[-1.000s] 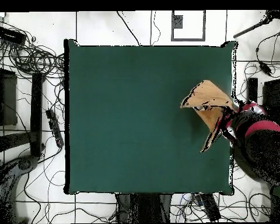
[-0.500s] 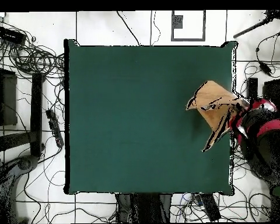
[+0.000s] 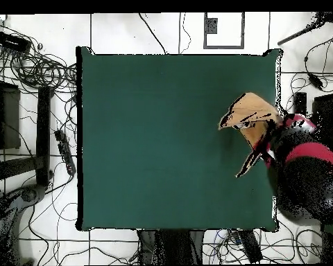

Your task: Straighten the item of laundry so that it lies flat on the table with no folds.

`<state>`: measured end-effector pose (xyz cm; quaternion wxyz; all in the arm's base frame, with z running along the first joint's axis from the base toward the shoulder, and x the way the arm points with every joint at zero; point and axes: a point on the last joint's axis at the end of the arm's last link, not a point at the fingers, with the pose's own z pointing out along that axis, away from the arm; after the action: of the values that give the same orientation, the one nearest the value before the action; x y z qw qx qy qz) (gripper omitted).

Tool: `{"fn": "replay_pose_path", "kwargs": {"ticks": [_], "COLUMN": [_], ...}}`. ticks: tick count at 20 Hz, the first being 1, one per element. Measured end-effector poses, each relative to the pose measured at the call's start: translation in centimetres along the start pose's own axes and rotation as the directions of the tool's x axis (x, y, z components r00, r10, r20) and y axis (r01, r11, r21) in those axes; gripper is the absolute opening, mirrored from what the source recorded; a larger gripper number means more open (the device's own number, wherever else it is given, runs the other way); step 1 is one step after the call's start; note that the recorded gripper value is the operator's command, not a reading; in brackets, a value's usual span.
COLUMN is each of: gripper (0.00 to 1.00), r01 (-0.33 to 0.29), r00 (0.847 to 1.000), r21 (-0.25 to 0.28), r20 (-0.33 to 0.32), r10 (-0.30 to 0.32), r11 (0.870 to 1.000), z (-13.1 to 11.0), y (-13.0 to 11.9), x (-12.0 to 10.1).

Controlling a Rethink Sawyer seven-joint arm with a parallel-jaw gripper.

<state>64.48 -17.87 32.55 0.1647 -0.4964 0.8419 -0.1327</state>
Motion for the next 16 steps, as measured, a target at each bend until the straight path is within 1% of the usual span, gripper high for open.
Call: {"fn": "replay_pose_path", "kwargs": {"ticks": [1,2,5,7,9,10,13,14,15,16], "gripper": [0.00,0.00,0.00,0.00,0.00,0.00,0.00,0.00,0.00,0.00], "r01": [0.015,0.040,0.083,0.119,0.143,0.151,0.147,0.131,0.113,0.103], "r00": [1.000,0.999,0.996,0.992,0.988,0.987,0.986,0.988,0.990,0.991], "r21": [0.007,0.017,0.038,0.056,0.068,0.071,0.074,0.076,0.076,0.076], "r20": [0.002,0.008,0.021,0.032,0.041,0.049,0.062,0.074,0.080,0.082], "r10": [-0.015,-0.040,-0.083,-0.121,-0.146,-0.155,-0.152,-0.136,-0.119,-0.109], "r11": [1.000,0.999,0.996,0.991,0.987,0.986,0.986,0.988,0.991,0.992], "z": [0.0,-0.1,0.1,0.3,0.6,0.9,1.3,1.9,2.3,2.4], "y": [0.4,1.0,2.5,4.2,6.1,7.5,9.9,12.3,13.9,14.7], "x": [-0.7,-1.8,-4.5,-7.4,-10.2,-12.2,-15.3,-17.9,-19.5,-20.2]}}
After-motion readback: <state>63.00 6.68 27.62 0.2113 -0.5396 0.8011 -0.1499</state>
